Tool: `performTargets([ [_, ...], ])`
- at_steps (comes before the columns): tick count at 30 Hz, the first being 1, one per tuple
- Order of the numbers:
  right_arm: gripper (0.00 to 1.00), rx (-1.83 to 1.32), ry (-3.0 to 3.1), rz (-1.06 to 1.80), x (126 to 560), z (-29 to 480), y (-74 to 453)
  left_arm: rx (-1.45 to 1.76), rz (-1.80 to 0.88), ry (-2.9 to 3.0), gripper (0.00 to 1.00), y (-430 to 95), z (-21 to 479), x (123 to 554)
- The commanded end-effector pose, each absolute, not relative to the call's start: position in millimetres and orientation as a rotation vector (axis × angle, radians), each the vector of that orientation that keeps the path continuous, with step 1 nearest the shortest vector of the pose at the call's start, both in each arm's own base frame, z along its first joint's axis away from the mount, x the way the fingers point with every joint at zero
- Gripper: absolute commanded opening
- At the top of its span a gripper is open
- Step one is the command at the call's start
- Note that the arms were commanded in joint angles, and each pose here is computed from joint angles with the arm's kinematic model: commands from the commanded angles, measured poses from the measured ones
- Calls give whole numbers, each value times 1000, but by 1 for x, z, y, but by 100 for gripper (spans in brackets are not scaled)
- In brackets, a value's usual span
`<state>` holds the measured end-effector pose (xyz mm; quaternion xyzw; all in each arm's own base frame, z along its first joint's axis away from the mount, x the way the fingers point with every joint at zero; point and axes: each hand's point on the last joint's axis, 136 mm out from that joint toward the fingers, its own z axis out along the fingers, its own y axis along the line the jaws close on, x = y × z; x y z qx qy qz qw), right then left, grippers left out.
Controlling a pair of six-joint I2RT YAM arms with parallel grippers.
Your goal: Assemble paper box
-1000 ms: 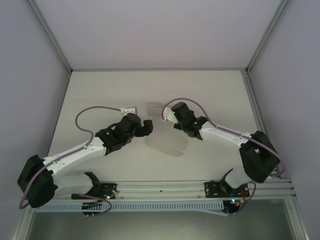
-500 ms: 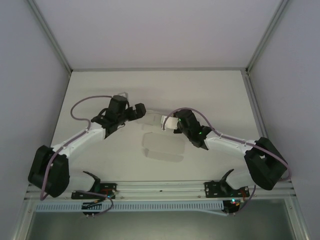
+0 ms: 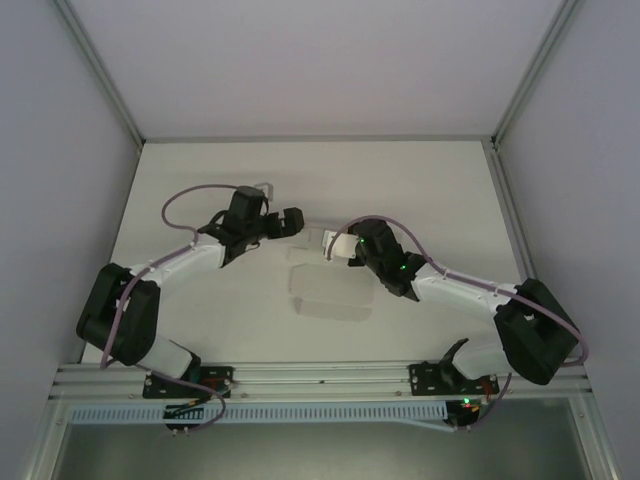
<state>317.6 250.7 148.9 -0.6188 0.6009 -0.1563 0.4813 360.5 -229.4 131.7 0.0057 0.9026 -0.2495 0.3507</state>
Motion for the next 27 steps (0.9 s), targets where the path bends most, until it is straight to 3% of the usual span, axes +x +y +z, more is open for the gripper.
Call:
performTargets([
  [1,0,-1401,1447,-316,322,176,262,103,-678,2341,100,-242,121,349],
  [11,0,-1236,1537,-226,323,195,259,0,-622,2241,100,-246,138,338],
  [18,0,-1309,1493,-144,306,189,275,-60,-680,2171,100,-269,160,347],
  [27,0,-1319,1515,-175,300,177,284,-164,-578,2216,100,-276,152,352],
])
